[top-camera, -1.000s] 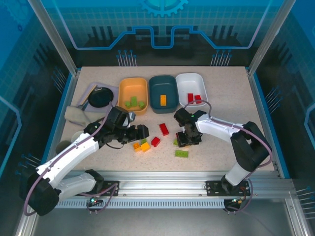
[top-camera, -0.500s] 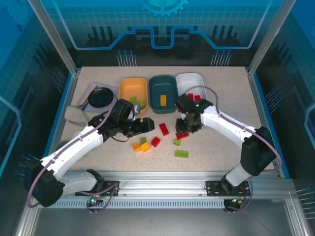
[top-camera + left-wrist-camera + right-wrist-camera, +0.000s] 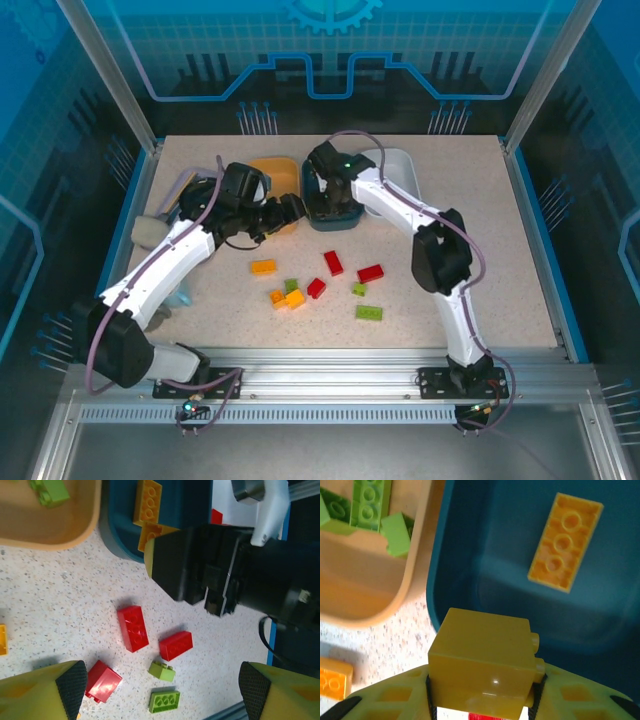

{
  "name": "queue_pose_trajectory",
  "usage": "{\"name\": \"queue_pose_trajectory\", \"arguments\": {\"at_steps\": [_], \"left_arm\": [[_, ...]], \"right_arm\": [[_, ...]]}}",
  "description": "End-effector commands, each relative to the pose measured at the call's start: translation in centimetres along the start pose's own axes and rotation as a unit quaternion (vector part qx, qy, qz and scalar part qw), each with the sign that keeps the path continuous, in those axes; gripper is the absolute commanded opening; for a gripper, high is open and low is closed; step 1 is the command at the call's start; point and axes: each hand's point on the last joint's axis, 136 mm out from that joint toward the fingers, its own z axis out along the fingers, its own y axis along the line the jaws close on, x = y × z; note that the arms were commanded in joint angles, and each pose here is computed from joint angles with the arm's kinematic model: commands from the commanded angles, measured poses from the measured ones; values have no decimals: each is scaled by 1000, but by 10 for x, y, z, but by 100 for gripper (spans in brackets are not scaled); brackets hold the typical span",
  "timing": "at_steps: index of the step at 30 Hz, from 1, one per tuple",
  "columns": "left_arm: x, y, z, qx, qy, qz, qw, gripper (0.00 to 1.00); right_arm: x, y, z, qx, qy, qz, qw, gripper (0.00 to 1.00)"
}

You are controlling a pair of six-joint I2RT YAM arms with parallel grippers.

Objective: Sort the legos into containers by color

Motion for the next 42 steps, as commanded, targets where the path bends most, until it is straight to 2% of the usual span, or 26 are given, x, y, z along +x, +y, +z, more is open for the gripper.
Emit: {"name": "queue_pose_trajectory", "arguments": {"at_steps": [1,7,15,22,28,36,42], "left_arm": [[-13,-3,-5,6,-18,-11,1000,83],[-15,-2,-10,7,-24,-13,1000,83],[-9,1,-10,4,-15,-12,1000,83],[-5,7,-7,-1,-7,-18,1000,83],[-2,7,-8,-1,-6,-19,1000,83],[8,10,-10,-6,5,-3,1000,83],[24,14,-10,-17,23,17,999,82]], "right_arm": [[-21,8,3,-61,-5,-40,997,36],[-28,-8,20,-102,-2,-112,989,35],[-41,-16,22,-138,-17,-181,974,41],[-41,-15,39,-137,-10,-175,975,43],[-40,-19,44,-127,-3,-159,979,54],[-66,-3,-15,-124,-65,-171,975,66],[-77,-1,-78,-112,-128,-142,975,63]]}}
